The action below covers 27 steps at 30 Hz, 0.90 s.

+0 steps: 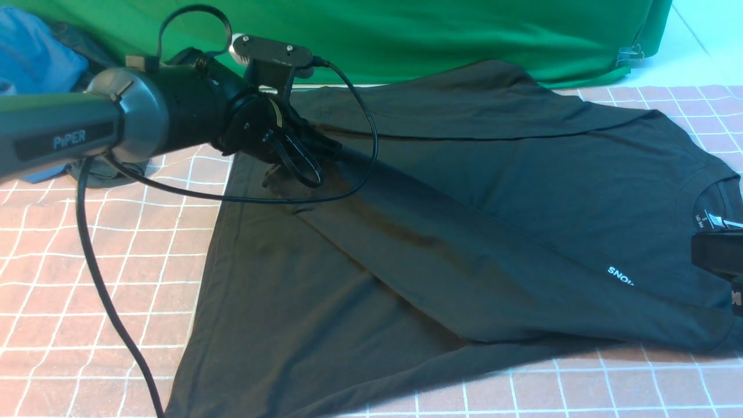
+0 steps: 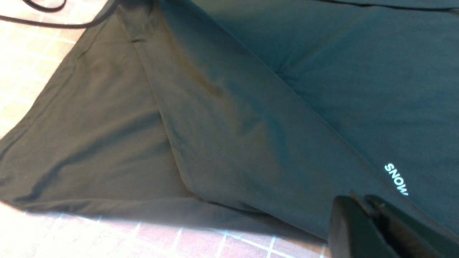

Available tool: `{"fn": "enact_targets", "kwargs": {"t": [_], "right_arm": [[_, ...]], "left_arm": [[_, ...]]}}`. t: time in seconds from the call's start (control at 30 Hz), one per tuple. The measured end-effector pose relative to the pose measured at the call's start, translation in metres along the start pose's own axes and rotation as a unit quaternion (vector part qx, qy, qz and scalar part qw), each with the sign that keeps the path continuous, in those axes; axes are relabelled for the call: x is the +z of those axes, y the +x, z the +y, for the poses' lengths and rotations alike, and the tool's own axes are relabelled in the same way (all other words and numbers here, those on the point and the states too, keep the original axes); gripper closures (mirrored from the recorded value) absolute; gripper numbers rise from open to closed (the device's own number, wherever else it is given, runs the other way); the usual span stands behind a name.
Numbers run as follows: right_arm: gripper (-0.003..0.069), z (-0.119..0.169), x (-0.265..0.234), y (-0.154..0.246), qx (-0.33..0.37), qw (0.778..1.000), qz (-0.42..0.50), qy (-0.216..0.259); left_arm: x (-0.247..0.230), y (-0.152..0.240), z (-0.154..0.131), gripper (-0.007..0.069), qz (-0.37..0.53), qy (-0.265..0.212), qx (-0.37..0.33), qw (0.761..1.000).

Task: Fold a long-sleeved shirt over a pink coffee tablecloth.
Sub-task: 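Fold the left side of the black T-shirt inward over its body, then grab the top left corner of the dark shirt with the left gripper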

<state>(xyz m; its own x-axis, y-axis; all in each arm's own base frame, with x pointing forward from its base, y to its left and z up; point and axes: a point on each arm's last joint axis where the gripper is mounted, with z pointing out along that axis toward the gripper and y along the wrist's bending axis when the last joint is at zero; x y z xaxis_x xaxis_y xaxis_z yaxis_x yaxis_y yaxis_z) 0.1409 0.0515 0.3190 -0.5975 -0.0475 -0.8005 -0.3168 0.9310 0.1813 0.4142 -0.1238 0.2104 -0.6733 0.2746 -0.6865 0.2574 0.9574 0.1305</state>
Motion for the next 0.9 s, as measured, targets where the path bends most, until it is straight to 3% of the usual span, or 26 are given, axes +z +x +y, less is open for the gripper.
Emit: {"fn": "enact_targets", "kwargs": {"t": [0.03, 0.17, 0.27, 0.3, 0.4, 0.5, 0.67, 0.9], "right_arm": [[0.0589, 0.0, 0.0, 0.0, 0.0, 1.0, 0.0, 0.0], [0.0589, 0.0, 0.0, 0.0, 0.0, 1.0, 0.001, 0.0], [0.0589, 0.0, 0.0, 0.001, 0.0, 1.0, 0.005, 0.0], [0.0589, 0.0, 0.0, 0.002, 0.0, 1.0, 0.009, -0.001], [0.0589, 0.0, 0.0, 0.003, 0.0, 1.0, 0.011, -0.001], [0.0589, 0.0, 0.0, 0.003, 0.0, 1.0, 0.012, -0.001], [0.0589, 0.0, 0.0, 0.003, 0.001, 1.0, 0.012, -0.002], [0.0589, 0.001, 0.0, 0.003, 0.008, 1.0, 0.011, -0.007]], "left_arm": [[0.0, 0.0, 0.0, 0.0475, -0.001, 0.0, 0.001, 1.0], [0.0, -0.004, 0.001, 0.0308, -0.019, -0.004, 0.001, 1.0], [-0.002, -0.012, 0.007, 0.0245, -0.03, -0.007, -0.081, 0.996], [-0.003, -0.018, 0.015, 0.0232, -0.034, -0.01, -0.147, 0.988], [-0.01, -0.038, 0.038, 0.0235, -0.038, -0.005, -0.27, 0.962], [-0.01, -0.057, 0.061, 0.0244, -0.036, 0.016, -0.325, 0.945], [0.018, -0.08, 0.079, 0.0255, -0.036, 0.047, -0.362, 0.93], [0.087, -0.069, 0.077, 0.0255, -0.015, 0.045, -0.352, 0.935]]}}
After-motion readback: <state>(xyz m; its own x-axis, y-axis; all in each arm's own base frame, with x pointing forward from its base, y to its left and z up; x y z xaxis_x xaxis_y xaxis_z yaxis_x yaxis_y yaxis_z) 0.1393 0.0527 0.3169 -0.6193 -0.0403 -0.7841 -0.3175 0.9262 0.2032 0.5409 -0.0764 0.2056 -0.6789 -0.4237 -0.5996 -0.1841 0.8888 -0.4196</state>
